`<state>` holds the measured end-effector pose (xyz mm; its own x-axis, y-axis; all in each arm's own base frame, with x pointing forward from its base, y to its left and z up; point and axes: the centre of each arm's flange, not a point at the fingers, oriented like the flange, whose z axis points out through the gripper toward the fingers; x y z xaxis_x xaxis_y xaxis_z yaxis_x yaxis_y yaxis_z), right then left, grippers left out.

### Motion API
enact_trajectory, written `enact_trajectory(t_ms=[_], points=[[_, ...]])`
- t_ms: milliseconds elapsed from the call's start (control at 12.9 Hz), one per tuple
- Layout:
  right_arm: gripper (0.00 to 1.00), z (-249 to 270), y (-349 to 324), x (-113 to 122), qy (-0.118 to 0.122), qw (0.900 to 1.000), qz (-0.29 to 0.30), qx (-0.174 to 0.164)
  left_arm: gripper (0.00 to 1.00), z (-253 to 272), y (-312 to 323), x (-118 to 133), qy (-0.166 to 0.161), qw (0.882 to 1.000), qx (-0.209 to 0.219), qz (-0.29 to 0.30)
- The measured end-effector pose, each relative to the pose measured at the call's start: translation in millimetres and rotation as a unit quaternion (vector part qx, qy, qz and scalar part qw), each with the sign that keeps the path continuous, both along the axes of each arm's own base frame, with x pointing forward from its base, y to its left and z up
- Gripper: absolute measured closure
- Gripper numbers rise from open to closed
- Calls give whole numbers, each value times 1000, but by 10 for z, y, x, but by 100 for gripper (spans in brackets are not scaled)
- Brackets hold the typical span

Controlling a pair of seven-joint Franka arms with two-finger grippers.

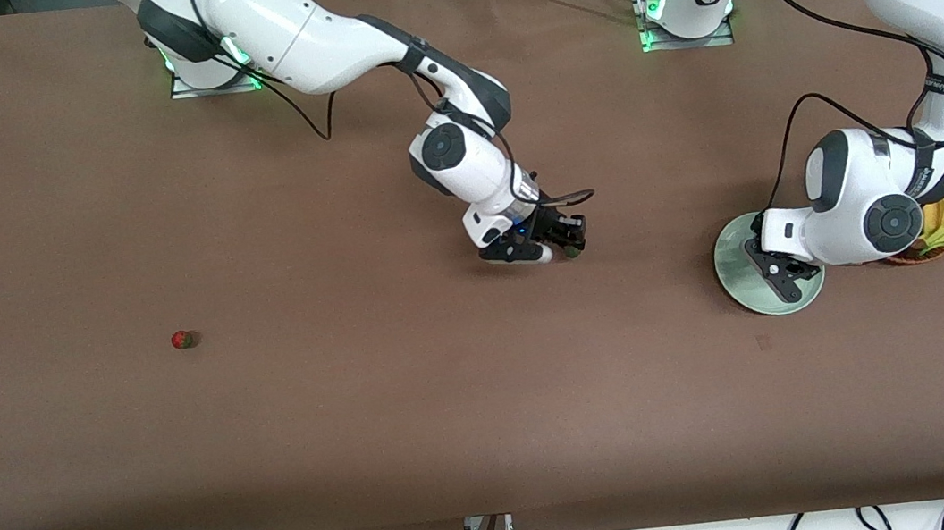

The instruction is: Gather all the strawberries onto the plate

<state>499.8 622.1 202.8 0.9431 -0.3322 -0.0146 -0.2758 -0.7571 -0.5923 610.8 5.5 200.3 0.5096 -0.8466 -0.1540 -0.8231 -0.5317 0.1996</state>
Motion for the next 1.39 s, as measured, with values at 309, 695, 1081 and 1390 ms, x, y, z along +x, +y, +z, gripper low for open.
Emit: enact_trajectory(t_ms=[309,695,1081,1390], points=[[70,-243,25,34,-8,1000,-8,-6,3,283,-222,19,-2,1000,-2,-16],[49,-167,-47,208,-23,1000,-19,-4,0,637,-608,-6,0,997,-52,62],[0,759,-892,1141,12,997,-17,-77,0,617,-803,41,5,973,-146,177],[0,1165,-2205,1754,61,979,83,-173,0,417,-1484,107,-41,960,-171,220]])
